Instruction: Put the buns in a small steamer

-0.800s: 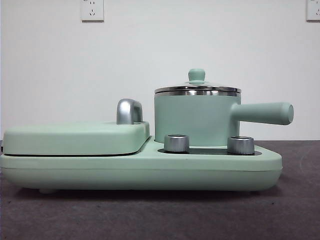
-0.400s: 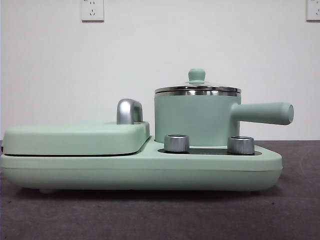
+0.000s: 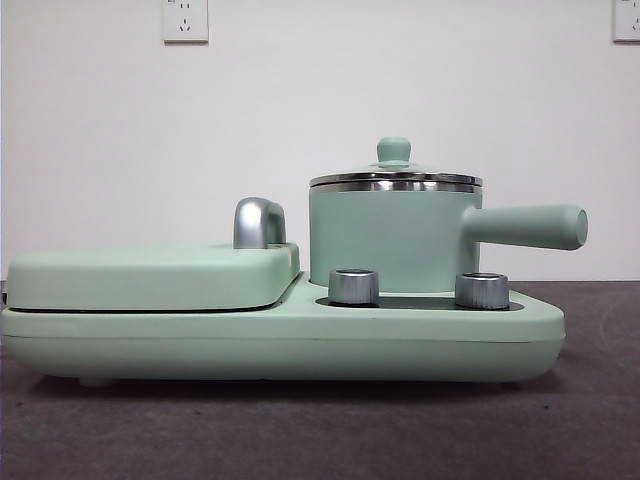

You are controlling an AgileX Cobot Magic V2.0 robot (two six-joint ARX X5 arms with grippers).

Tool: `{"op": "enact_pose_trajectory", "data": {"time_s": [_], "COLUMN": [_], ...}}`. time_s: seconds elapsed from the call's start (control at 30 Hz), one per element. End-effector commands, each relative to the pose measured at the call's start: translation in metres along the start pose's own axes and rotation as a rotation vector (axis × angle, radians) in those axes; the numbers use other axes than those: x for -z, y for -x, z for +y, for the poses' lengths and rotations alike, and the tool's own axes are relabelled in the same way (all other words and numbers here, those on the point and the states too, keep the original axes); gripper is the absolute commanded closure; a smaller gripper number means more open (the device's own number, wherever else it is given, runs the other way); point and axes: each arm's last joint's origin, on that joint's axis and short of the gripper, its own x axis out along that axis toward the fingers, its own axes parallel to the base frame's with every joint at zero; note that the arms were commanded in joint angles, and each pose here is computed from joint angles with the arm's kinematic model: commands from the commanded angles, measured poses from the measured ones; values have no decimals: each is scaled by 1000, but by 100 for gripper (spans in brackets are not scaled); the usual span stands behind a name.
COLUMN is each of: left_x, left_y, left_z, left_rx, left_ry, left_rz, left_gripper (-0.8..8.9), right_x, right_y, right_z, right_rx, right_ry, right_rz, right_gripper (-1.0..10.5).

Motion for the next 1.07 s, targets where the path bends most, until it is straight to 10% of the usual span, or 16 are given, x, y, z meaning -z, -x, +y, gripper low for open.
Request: {"op": "enact_pose_trajectory", "data": {"time_s": [0.03, 0.4, 0.67, 1.07], "left_x": [7, 7, 7, 6], "left_y": [-2, -2, -2, -2], "left_z": [1, 1, 1, 1], "left_rx": [-6, -5, -6, -6], "left_ry": [-9, -9, -9, -9], "left_rz": [22, 21, 21, 21], "left_gripper": [788, 788, 788, 788], "right_x": [-2, 2, 29, 105], "right_y": [3, -26, -95, -141], "right_z": [1, -3, -48, -96], "right_rx": [-11, 153, 386, 584], "right_ry": [3, -49, -43, 69], "right_rz": [-20, -123, -333, -289], "right_gripper": [926, 926, 927, 927]}}
